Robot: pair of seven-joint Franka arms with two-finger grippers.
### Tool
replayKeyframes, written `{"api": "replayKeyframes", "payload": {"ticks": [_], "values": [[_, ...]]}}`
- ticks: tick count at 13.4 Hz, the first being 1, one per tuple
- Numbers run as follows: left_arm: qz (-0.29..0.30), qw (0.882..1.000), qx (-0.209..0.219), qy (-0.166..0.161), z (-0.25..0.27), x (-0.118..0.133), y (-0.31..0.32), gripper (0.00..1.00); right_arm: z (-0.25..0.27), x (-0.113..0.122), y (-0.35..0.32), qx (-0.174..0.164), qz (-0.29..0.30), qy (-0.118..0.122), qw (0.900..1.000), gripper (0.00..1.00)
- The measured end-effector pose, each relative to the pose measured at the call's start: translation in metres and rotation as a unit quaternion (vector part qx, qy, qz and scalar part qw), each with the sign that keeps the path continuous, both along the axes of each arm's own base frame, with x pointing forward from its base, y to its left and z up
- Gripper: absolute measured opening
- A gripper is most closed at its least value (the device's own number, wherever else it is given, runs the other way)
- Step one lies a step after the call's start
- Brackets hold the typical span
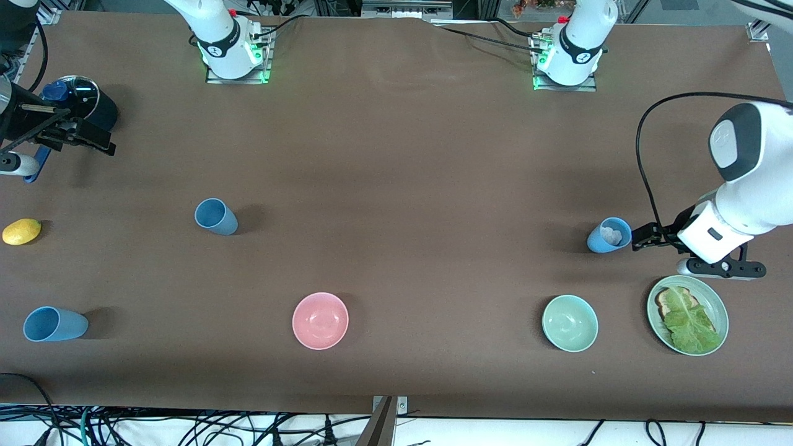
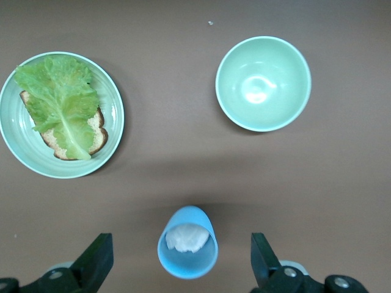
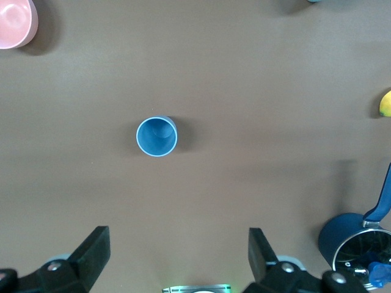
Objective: Stack blue cups with both arms
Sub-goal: 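Reach the left gripper down to the small blue cup with paper, then grasp the paper cup with the left gripper while the right gripper reaches the blue cup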
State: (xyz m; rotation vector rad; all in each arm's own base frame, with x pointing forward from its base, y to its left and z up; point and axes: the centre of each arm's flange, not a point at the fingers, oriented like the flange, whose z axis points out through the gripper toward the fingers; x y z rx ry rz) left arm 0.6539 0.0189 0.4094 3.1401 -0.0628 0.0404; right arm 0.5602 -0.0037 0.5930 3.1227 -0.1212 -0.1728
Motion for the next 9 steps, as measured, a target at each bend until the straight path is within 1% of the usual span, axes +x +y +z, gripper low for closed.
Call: {"api": "replayKeyframes", "payload": {"ticks": [4, 7, 9], "values": [[0.005, 1.000, 0.016, 0.001, -0.040, -0.010, 0.019, 0.99, 0.000, 0.000, 0.000, 0.000, 0.000, 0.000, 1.000, 1.00], [-0.005, 1.000, 0.029, 0.001, -0.069, -0.021, 0.021, 0.99, 0.000, 0.000, 0.000, 0.000, 0.000, 0.000, 1.000, 1.00], [-0.009, 0.999, 0.032, 0.009, -0.087, -0.030, 0.025, 0.99, -0.004, 0.001, 0.000, 0.000, 0.000, 0.003, 1.000, 1.00]]}}
